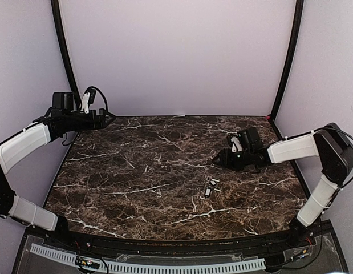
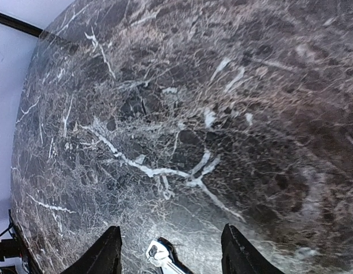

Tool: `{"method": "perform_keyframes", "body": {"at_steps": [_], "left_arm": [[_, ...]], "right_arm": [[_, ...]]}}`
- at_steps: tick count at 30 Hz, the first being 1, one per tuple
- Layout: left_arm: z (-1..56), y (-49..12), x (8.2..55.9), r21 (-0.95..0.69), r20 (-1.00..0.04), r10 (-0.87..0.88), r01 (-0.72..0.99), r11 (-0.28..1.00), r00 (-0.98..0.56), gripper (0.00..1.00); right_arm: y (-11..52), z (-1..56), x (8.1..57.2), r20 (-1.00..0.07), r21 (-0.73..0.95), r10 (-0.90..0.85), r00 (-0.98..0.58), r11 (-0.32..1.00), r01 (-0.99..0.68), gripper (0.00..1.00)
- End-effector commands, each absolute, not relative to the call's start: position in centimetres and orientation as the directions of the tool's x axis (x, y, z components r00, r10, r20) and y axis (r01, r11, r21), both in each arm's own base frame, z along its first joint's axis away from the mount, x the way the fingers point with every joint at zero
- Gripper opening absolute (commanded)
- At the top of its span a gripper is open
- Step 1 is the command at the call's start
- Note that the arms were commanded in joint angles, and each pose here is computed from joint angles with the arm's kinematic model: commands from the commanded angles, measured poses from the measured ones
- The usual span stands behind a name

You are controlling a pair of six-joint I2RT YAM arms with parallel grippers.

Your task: Remove the keys from the keyring

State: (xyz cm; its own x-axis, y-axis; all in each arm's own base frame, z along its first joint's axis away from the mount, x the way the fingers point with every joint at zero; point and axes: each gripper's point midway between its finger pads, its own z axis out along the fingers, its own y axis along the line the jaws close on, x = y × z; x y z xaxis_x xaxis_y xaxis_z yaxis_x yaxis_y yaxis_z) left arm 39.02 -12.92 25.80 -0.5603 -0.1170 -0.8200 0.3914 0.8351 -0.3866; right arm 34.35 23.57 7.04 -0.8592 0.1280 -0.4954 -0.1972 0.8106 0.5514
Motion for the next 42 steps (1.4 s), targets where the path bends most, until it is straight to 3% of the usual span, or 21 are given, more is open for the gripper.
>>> {"method": "perform_keyframes", "body": {"at_steps": [1, 12, 29, 38, 42], "left_arm": [[25.5, -11.8, 38.7, -0.315, -0.837, -0.072, 0.370, 0.874, -0.543, 0.89], [26.9, -11.5, 37.9, -0.294, -0.863, -0.077, 0.373, 0.880, -0.499, 0.89], [28.4, -11.4, 37.2, -0.292, -0.883, -0.092, 0.384, 0.876, -0.460, 0.89], [28.8, -11.4, 36.9, -0.293, -0.887, -0.097, 0.389, 0.874, -0.451, 0.89], [28.8, -11.4, 36.9, -0.292, -0.888, -0.097, 0.388, 0.874, -0.450, 0.89]], "right_arm": [[26.0, 6.0, 34.4, -0.384, 0.620, 0.242, -0.891, 0.783, -0.055, 0.58], [27.0, 4.1, 32.6, -0.291, 0.595, 0.333, -0.897, 0.797, 0.103, 0.52], [27.5, 2.5, 31.4, -0.331, 0.406, 0.267, -0.905, 0.906, 0.119, 0.30], [27.3, 2.5, 31.1, -0.354, 0.373, 0.263, -0.898, 0.920, 0.122, 0.14], [27.7, 2.4, 31.0, -0.351, 0.386, 0.263, -0.899, 0.915, 0.117, 0.13]]}}
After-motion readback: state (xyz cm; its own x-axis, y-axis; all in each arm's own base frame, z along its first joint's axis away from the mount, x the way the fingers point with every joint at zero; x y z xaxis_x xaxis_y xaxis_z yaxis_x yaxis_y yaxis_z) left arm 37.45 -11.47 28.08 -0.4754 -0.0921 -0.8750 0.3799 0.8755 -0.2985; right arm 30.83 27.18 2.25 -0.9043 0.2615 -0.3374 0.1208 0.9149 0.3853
